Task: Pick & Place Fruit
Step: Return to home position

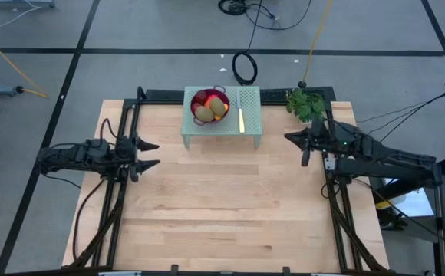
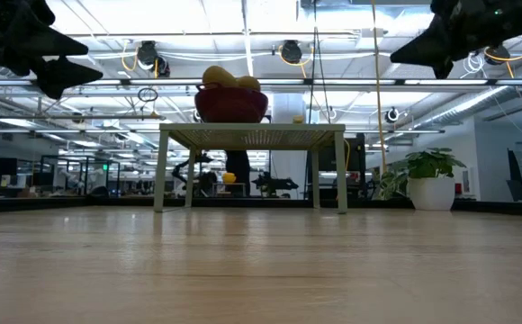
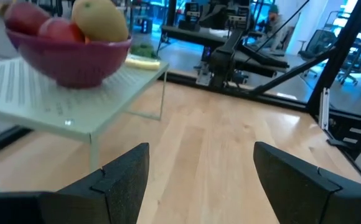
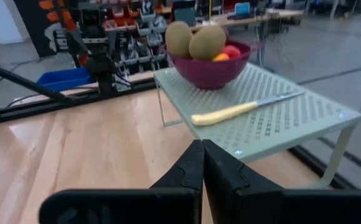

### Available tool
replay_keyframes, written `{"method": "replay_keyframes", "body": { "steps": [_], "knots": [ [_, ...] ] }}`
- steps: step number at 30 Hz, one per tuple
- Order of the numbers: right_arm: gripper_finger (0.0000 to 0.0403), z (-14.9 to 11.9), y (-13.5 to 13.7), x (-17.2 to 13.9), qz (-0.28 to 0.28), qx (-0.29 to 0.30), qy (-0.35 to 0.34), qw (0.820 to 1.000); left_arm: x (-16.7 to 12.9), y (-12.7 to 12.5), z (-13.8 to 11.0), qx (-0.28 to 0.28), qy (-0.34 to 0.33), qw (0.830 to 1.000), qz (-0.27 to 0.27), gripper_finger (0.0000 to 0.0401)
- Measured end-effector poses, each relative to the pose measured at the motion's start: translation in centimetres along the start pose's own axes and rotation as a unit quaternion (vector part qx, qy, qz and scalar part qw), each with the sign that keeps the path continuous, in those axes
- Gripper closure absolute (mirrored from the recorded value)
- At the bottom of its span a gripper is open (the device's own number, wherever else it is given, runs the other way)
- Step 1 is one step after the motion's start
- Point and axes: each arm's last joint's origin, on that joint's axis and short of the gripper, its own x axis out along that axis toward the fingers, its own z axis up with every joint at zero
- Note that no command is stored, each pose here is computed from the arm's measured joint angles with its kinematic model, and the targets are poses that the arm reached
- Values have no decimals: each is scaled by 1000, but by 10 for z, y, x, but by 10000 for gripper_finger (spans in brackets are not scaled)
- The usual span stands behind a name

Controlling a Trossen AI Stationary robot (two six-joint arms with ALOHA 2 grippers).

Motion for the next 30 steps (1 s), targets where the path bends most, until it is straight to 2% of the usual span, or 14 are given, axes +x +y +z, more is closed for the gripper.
{"method": "replay_keyframes", "body": {
  "steps": [8, 19, 25, 30],
  "knots": [
    [403, -2, -2, -8, -24, -8, -24, 999, 0, 0, 2, 47, -12, 999, -2, 119],
    [403, -48, -7, -1, -10, 39, -99, 994, 0, 0, 2, 56, -12, 998, -1, 119],
    [403, -62, -9, -7, -8, 72, -90, 993, 0, 0, 2, 55, -12, 998, -1, 119],
    [403, -70, -11, -15, -14, 75, -65, 995, 0, 0, 2, 56, -11, 998, -1, 119]
  ]
}}
